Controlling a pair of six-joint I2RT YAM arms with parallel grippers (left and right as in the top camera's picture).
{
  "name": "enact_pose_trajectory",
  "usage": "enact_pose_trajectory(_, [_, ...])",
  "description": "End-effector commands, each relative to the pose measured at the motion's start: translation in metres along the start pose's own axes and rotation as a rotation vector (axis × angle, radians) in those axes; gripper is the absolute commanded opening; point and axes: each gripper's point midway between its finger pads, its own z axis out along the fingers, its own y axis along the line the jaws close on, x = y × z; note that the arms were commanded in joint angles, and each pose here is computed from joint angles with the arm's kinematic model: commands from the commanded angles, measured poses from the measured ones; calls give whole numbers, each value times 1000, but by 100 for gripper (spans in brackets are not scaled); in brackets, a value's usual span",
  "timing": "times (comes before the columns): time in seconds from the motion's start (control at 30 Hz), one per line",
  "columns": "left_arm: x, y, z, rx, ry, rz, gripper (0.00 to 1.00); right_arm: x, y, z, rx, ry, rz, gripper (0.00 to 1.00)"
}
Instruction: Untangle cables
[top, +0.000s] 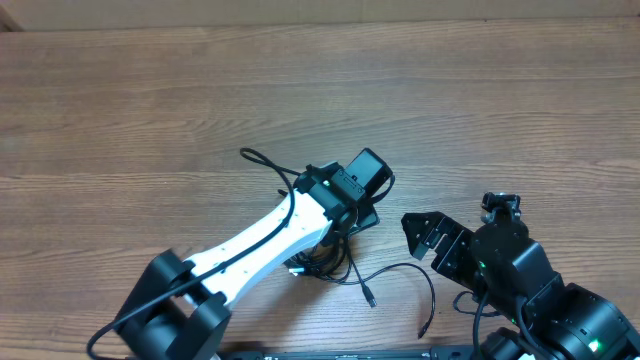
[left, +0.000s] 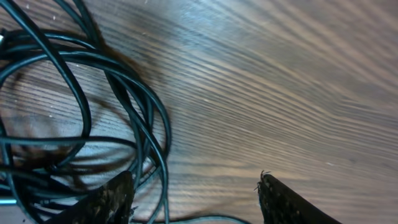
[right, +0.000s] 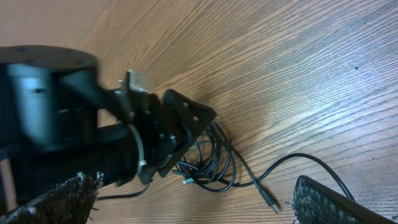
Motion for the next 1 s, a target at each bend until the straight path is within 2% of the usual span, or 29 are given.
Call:
enact_pose_trajectory(0.0, [1, 11, 17, -65, -6, -15, 64, -1, 2, -2, -8, -5, 7, 100])
enact_pose_trajectory(0.13, [-2, 19, 31, -121, -23, -13, 63, -1, 2, -1, -5, -4, 7, 100])
enact_pose_trajectory(0.37, [-3, 23, 36, -139, -25, -15, 52, 2, -6, -1, 25, 11, 3, 100])
enact_pose_trajectory(0.6, [-10, 28, 36, -150, -24, -38, 52, 7, -17, -1, 72, 28, -6, 100])
enact_pose_trajectory(0.8, [-3, 55, 30, -244, 40, -65, 47, 9, -30, -3, 127, 31, -11, 100])
enact_pose_trajectory(0.97, [-6, 63, 18, -267, 76, -103, 50, 8, -30, -3, 129, 26, -11, 100])
